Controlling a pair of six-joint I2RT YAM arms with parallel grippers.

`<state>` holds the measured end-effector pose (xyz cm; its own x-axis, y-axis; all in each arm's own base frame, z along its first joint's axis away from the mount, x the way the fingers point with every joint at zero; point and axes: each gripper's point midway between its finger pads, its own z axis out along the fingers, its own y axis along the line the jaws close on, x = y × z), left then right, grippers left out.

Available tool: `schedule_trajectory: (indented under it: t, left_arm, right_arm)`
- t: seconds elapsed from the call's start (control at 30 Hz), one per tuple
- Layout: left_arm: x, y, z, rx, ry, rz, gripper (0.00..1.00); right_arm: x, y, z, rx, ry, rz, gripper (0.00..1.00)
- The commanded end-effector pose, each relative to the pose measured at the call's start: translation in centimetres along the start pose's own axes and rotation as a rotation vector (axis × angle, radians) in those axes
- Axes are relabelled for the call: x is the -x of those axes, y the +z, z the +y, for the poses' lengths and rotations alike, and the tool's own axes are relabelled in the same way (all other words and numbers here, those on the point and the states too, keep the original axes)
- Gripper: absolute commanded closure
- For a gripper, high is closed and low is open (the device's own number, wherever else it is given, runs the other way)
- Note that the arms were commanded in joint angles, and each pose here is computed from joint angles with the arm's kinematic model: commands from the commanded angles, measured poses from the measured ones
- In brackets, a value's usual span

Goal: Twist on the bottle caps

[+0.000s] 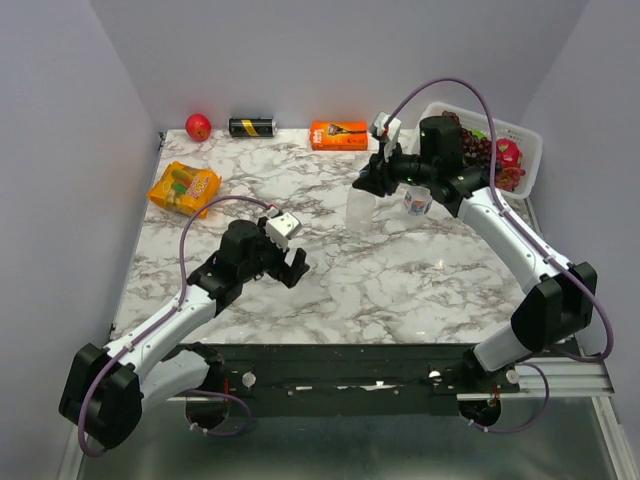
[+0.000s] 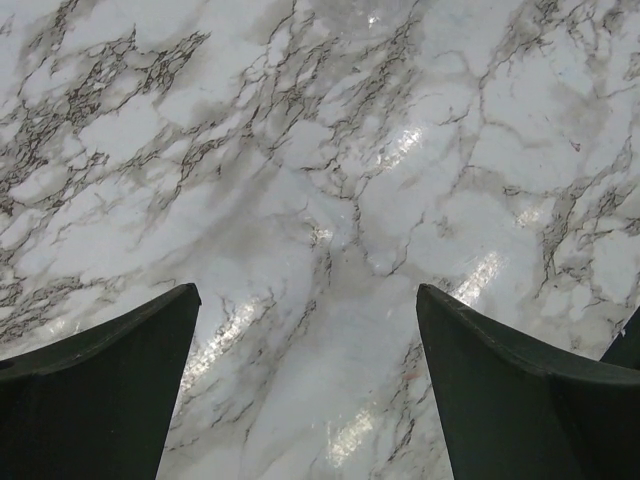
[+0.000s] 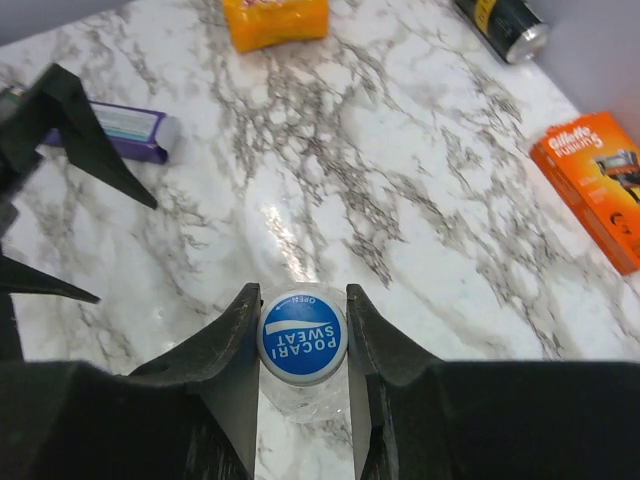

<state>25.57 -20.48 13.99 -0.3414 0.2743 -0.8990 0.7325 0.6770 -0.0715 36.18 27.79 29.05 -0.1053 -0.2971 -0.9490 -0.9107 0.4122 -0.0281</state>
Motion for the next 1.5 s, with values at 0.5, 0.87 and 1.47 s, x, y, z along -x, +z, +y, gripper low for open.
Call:
schedule_trajectory:
  t: [0.5,0.87,1.47]
  left_arm:
    - [-0.8,-0.3,2.3,0.064,-0.02,0.024,0.01]
    - [-0.9,-1.0,5.2,0.121,-0.142,-0.013,0.01]
    - [-0.6,-2.0,6.5,0.143,-0.18,-0.04,0.01]
  right_arm:
    - [-4.8,2.3,-4.9,-0.064,-0.028,-0.013,0.82]
    - [-5.9,3.3,-5.4,-0.06,-0.015,-0.018,0.76]
    - [-8.5,3.5,-5.4,-0.082,0.006,0.029,0.37]
